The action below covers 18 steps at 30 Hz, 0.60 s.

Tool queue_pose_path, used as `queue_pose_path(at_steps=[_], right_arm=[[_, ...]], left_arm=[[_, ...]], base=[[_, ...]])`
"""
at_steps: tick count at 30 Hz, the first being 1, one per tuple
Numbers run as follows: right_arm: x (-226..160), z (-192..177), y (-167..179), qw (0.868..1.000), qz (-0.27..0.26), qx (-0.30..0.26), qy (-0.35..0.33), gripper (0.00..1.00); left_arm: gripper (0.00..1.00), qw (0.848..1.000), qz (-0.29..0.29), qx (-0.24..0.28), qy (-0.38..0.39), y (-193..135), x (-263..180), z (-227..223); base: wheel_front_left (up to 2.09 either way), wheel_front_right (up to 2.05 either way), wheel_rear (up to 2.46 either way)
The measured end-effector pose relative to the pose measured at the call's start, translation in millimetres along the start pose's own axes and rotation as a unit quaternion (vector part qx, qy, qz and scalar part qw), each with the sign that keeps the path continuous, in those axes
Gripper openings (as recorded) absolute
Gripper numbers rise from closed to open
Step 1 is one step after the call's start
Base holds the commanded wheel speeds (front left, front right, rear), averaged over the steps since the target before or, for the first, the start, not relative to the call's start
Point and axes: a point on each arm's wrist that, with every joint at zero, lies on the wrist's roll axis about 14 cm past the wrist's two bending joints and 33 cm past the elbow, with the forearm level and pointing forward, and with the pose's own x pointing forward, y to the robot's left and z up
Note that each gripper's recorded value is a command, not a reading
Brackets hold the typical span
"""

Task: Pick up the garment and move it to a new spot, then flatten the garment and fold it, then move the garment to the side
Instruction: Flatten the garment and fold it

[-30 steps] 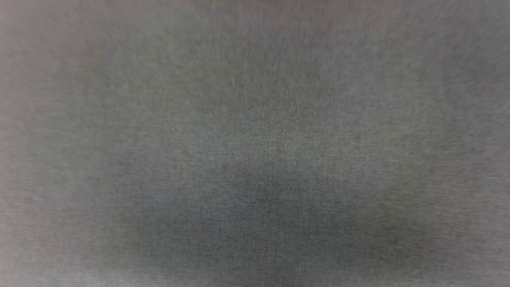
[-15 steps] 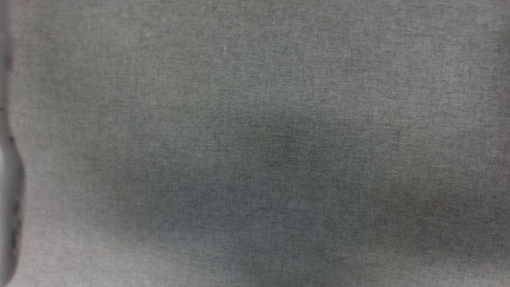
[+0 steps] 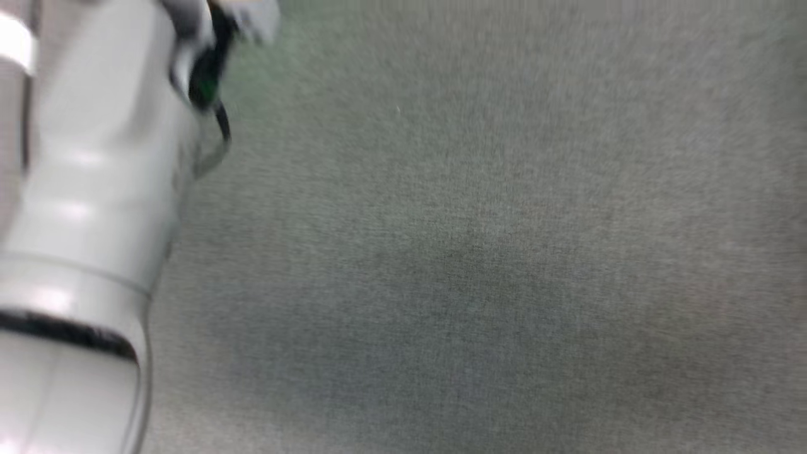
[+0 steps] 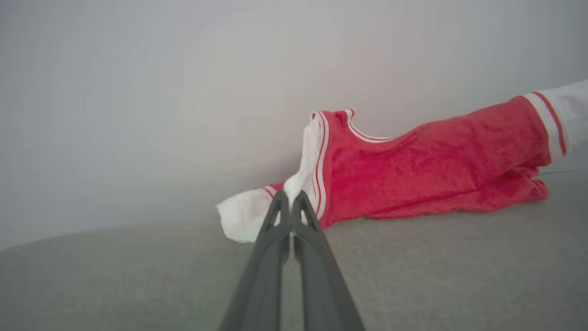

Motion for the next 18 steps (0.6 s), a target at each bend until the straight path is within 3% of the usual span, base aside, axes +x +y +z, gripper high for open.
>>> queue_pose_path(at_steps=[7, 18], right_arm=[[-64.4, -9.2, 26.4, 0.997, 0.041, 0.023, 0.058, 0.00], [-180.7, -11.0, 60.0, 0.986, 0.095, 0.041, 0.133, 0.00]], left_arm=[[0.00, 0.998, 0.008, -0.030, 0.063, 7.8, -73.1, -24.0], [0.00, 0.994, 0.029, -0.051, 0.097, 23.4, -195.4, -58.9]], base=[[0.00, 0.00, 0.00], [0.00, 0.00, 0.00]])
